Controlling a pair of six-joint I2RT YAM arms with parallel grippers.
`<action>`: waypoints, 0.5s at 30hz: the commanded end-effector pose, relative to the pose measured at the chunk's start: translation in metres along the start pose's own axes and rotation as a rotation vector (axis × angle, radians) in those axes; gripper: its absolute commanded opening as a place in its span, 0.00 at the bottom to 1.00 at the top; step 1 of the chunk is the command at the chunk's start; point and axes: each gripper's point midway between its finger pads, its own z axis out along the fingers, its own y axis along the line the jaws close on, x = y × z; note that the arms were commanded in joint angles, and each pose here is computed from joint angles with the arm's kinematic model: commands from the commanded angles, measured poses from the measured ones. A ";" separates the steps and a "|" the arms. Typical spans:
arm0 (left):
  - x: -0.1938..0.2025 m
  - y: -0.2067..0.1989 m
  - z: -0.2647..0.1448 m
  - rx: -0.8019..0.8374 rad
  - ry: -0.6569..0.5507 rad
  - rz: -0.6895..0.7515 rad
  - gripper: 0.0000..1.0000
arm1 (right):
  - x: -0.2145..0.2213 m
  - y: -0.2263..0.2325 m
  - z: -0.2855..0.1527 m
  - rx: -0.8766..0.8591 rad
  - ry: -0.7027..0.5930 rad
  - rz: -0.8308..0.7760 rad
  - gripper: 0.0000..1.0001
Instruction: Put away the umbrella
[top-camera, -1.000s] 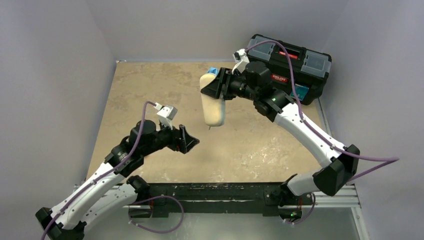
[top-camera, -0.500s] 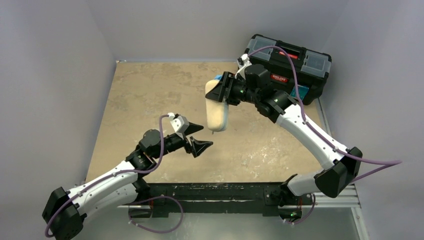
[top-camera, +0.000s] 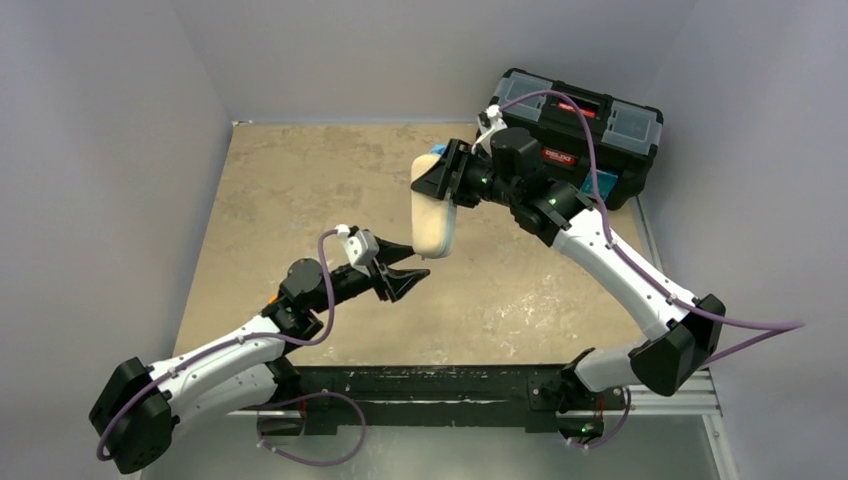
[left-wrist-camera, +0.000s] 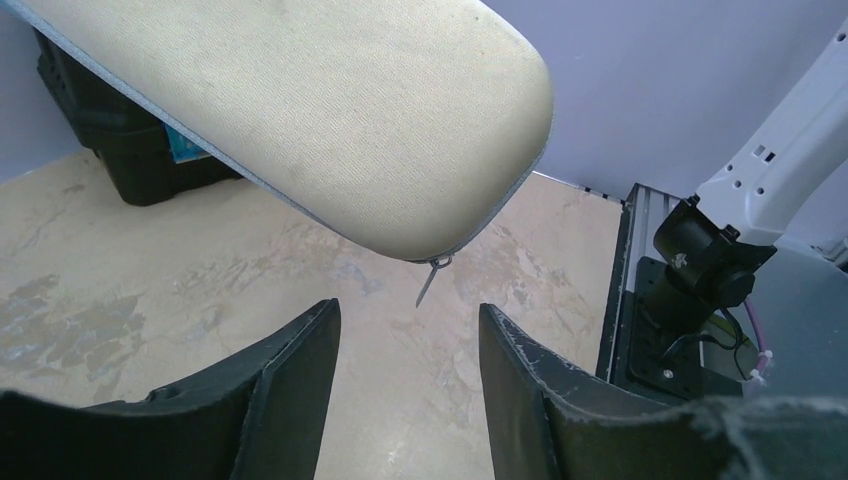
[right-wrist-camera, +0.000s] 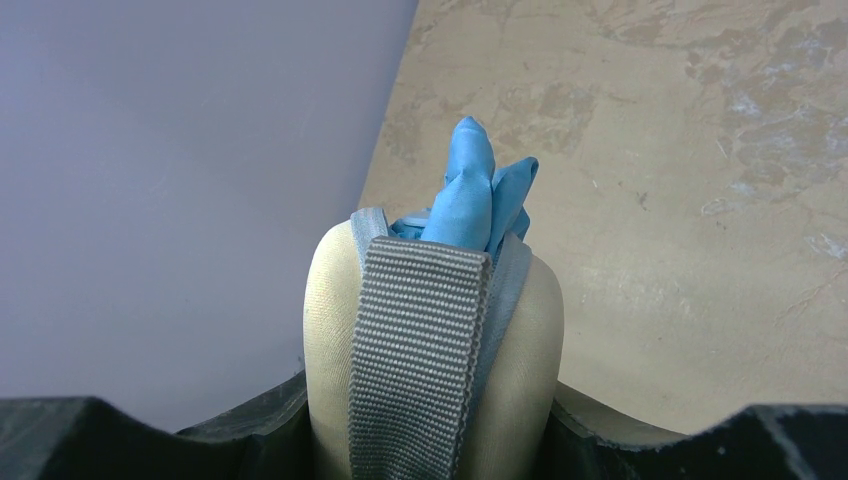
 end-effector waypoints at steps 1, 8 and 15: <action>-0.034 -0.012 0.009 0.058 -0.090 0.030 0.49 | -0.033 0.038 -0.023 -0.117 -0.133 -0.007 0.00; -0.038 -0.015 0.015 0.070 -0.096 0.018 0.47 | -0.032 0.035 -0.022 -0.113 -0.133 -0.007 0.00; -0.043 -0.018 0.018 0.087 -0.107 0.012 0.35 | -0.031 0.033 -0.021 -0.109 -0.134 -0.006 0.00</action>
